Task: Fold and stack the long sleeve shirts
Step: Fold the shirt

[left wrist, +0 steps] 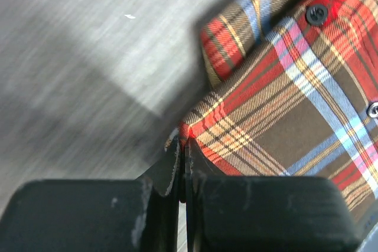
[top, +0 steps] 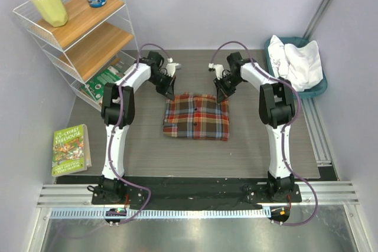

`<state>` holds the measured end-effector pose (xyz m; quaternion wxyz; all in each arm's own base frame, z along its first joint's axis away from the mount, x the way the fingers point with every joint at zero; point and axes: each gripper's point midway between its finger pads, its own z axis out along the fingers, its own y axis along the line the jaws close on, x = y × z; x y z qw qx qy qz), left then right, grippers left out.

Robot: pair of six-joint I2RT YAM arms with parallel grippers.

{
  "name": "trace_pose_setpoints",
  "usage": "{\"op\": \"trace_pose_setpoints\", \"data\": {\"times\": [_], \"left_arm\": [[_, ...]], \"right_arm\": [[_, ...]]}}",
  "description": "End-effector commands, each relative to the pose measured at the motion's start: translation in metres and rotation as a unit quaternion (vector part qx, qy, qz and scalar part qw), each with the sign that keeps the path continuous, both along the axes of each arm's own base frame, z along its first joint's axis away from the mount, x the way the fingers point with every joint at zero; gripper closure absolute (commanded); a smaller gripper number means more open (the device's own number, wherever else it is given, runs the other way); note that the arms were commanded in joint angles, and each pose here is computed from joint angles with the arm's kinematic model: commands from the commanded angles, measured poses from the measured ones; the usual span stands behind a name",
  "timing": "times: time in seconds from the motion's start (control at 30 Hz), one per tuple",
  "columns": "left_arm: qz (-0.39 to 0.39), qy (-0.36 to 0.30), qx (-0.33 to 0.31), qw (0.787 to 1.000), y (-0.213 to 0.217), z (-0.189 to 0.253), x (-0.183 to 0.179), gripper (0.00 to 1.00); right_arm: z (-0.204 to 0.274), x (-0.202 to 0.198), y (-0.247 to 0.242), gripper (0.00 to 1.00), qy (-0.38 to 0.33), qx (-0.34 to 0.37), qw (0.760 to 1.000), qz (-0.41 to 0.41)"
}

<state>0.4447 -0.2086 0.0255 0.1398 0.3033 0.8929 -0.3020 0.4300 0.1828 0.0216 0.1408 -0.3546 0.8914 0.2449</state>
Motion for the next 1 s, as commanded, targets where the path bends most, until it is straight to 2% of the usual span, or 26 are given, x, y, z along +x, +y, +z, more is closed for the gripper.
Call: {"op": "trace_pose_setpoints", "data": {"times": [0.0, 0.13, 0.2, 0.23, 0.27, 0.4, 0.6, 0.73, 0.83, 0.97], "left_arm": [[0.046, -0.008, 0.08, 0.996, 0.029, -0.014, 0.016, 1.0], [0.04, 0.004, 0.081, 0.996, 0.032, -0.002, -0.002, 1.0], [0.023, 0.026, 0.082, 0.996, 0.031, -0.005, -0.028, 1.0], [0.019, 0.011, 0.081, 0.996, 0.031, 0.01, -0.033, 1.0], [0.014, 0.038, 0.084, 0.996, 0.035, 0.0, -0.056, 1.0], [0.014, 0.037, 0.071, 0.997, 0.037, 0.015, -0.089, 1.0], [0.006, -0.002, 0.015, 1.0, 0.026, 0.063, -0.101, 1.0], [0.009, -0.024, 0.005, 1.0, 0.022, 0.082, -0.097, 1.0], [0.016, -0.029, 0.024, 0.999, 0.026, 0.067, -0.08, 1.0], [0.031, -0.026, 0.05, 0.998, 0.031, 0.04, -0.054, 0.97]], "right_arm": [[-0.03, 0.018, -0.026, 0.99, -0.026, -0.078, 0.996, -0.02], [-0.025, 0.009, -0.024, 0.99, -0.027, -0.074, 0.997, -0.01], [-0.02, -0.006, -0.018, 0.99, -0.03, -0.074, 0.997, 0.008], [-0.02, -0.012, -0.017, 0.99, -0.03, -0.074, 0.997, 0.014], [-0.017, -0.022, -0.016, 0.99, -0.035, -0.076, 0.996, 0.026], [-0.004, -0.047, -0.005, 0.99, -0.042, -0.072, 0.995, 0.049], [0.042, -0.057, -0.003, 0.99, -0.065, -0.051, 0.995, 0.046], [0.072, -0.058, -0.012, 0.99, -0.081, -0.045, 0.995, 0.041], [0.066, -0.048, -0.02, 0.99, -0.081, -0.052, 0.995, 0.032], [0.033, -0.038, -0.016, 0.99, -0.039, -0.055, 0.997, 0.02]]}}
